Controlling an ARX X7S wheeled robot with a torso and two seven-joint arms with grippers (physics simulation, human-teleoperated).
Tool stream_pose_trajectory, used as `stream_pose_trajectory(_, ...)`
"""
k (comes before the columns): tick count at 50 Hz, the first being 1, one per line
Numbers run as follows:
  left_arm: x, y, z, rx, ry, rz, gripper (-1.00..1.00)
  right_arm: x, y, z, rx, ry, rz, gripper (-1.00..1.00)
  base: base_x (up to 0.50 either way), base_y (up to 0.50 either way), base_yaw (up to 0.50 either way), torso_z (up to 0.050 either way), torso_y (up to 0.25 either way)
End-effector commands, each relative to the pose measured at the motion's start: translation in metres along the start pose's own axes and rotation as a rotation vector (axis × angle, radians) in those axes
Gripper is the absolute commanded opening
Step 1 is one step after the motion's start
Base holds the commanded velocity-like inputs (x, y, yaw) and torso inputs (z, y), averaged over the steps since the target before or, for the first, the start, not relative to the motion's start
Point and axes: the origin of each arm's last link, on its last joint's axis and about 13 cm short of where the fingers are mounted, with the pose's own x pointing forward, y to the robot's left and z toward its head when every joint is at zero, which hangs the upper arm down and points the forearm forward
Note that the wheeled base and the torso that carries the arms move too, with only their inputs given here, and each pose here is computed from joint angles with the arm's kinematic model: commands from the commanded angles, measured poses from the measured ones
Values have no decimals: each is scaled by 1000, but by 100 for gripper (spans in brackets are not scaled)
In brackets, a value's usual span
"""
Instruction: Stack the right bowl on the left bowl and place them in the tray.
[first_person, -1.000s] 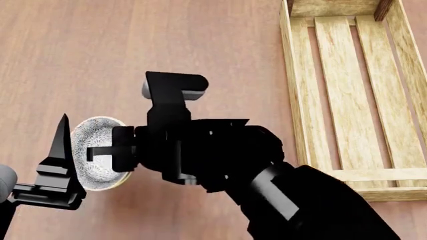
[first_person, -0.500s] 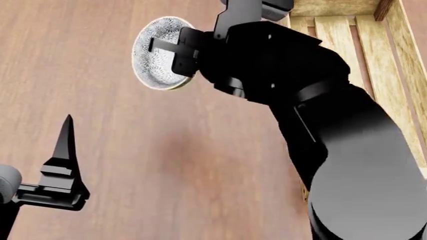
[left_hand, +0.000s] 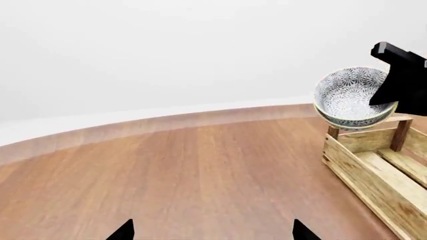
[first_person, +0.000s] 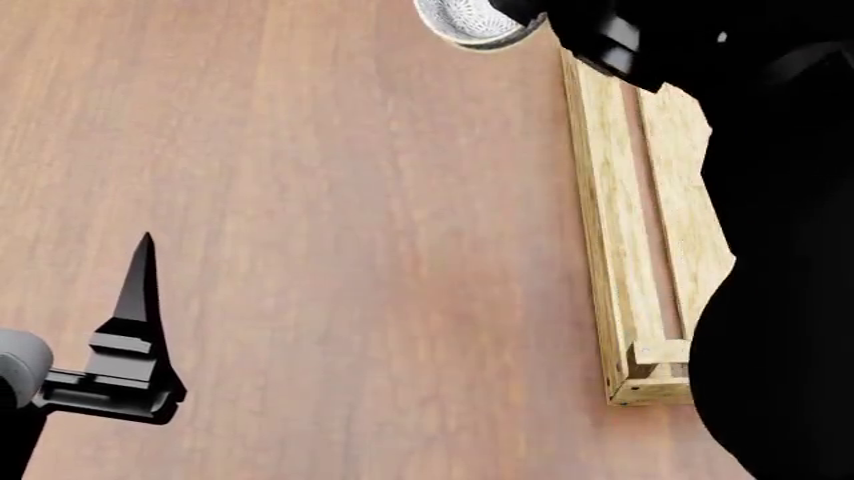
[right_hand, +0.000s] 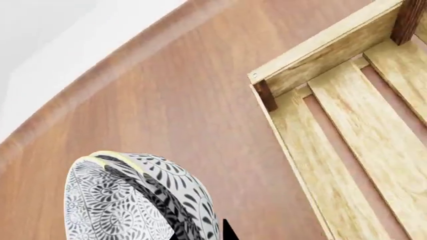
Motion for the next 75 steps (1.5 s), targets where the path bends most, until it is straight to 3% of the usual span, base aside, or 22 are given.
stream_pose_trajectory(1,1,0,-1,0,4,-9,100,-9,-24,26,160,-82,-74,-100,0,0,0,0,0)
stream_pose_trajectory(24,-1,1,-4,-3,15,-3,100,-14,-91,45,531,-154,-255,-100,0,0,0,0,1)
stream_pose_trajectory(35,-1,2,-7,-8,21,-3,100,-11,-112,40,617,-161,-309,-100,0,0,0,1,1)
stream_pose_trajectory(41,-1,2,-6,-6,21,-8,100,-7,-117,34,677,-130,-303,-100,0,0,0,0,0)
stream_pose_trajectory(49,-1,1,-6,-5,22,-15,100,-3,-125,26,858,-59,-208,-100,0,0,0,0,1)
stream_pose_trajectory(62,-2,2,-7,-9,26,-18,100,-1,-124,26,878,-106,-143,-100,0,0,0,0,1)
stream_pose_trajectory(75,-3,3,-10,-20,30,-14,100,3,-120,22,836,-145,-105,-100,0,0,0,0,1)
